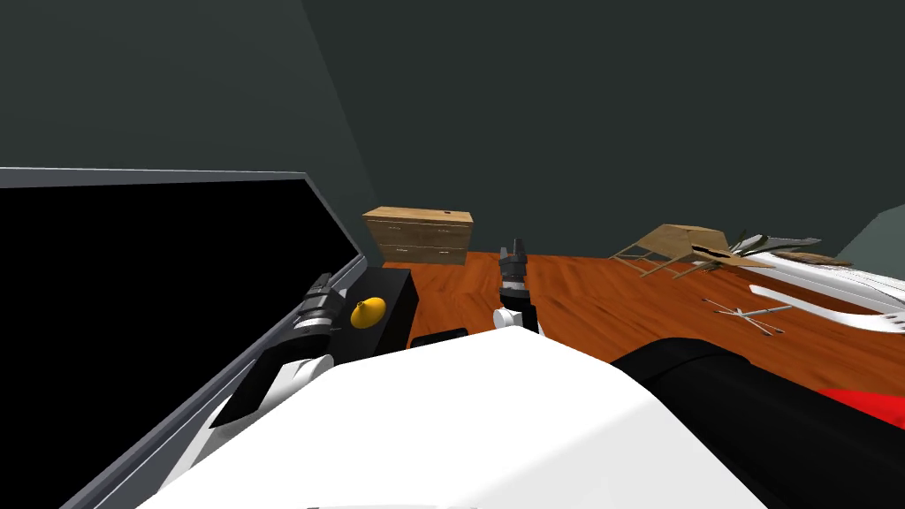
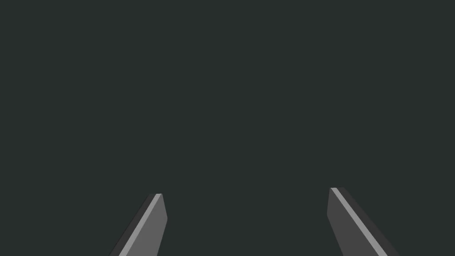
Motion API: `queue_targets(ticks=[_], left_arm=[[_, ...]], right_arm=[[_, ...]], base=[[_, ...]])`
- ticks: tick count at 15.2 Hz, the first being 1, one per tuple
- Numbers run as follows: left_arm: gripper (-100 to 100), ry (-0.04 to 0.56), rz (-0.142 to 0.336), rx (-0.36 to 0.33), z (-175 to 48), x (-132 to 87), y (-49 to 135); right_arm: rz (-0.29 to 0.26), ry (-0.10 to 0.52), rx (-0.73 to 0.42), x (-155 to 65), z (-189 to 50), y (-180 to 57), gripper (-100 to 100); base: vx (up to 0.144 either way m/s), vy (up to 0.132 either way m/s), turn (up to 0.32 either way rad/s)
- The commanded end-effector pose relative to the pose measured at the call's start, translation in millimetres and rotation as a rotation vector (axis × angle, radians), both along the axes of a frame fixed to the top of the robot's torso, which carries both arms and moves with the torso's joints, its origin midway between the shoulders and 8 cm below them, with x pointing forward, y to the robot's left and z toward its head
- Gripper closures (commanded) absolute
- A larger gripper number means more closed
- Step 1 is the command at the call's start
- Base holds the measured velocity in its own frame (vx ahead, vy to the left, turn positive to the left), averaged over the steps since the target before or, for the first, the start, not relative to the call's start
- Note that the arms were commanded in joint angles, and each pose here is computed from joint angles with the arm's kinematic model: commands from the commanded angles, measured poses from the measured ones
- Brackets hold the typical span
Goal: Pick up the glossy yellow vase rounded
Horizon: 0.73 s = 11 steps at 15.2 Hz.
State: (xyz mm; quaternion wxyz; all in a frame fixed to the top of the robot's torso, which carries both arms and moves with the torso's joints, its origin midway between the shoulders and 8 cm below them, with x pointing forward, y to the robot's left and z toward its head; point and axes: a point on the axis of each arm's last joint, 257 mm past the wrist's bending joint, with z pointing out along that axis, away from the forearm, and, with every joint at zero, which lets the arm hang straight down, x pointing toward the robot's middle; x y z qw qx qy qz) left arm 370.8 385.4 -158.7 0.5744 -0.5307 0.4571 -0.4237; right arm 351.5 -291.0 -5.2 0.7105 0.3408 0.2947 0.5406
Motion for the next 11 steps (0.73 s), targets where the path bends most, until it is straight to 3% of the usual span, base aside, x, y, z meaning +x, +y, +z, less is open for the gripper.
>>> queue_targets(ticks=[1, 4, 9, 11], left_arm=[[-100, 0.036, 0.009, -0.009, -10.4, -2.7, 3.5], [-100, 0.127, 0.047, -0.035, -36.4, -14.2, 21.8], [-100, 0.209, 0.068, -0.058, -58.9, -22.9, 30.8], [-100, 0.269, 0.088, -0.078, -75.4, -32.0, 39.2]], right_arm=[[0.0, 0.0, 0.0, 0.0, 0.0, 0.0, 0], [0.0, 0.0, 0.0, 0.0, 0.0, 0.0, 0], [0.0, 0.0, 0.0, 0.0, 0.0, 0.0, 0], [0.0, 0.0, 0.0, 0.0, 0.0, 0.0, 0]], base=[[0.037, 0.009, -0.033], [0.056, 0.005, -0.098], [0.057, 0.01, -0.078], [0.047, 0.01, -0.087]])
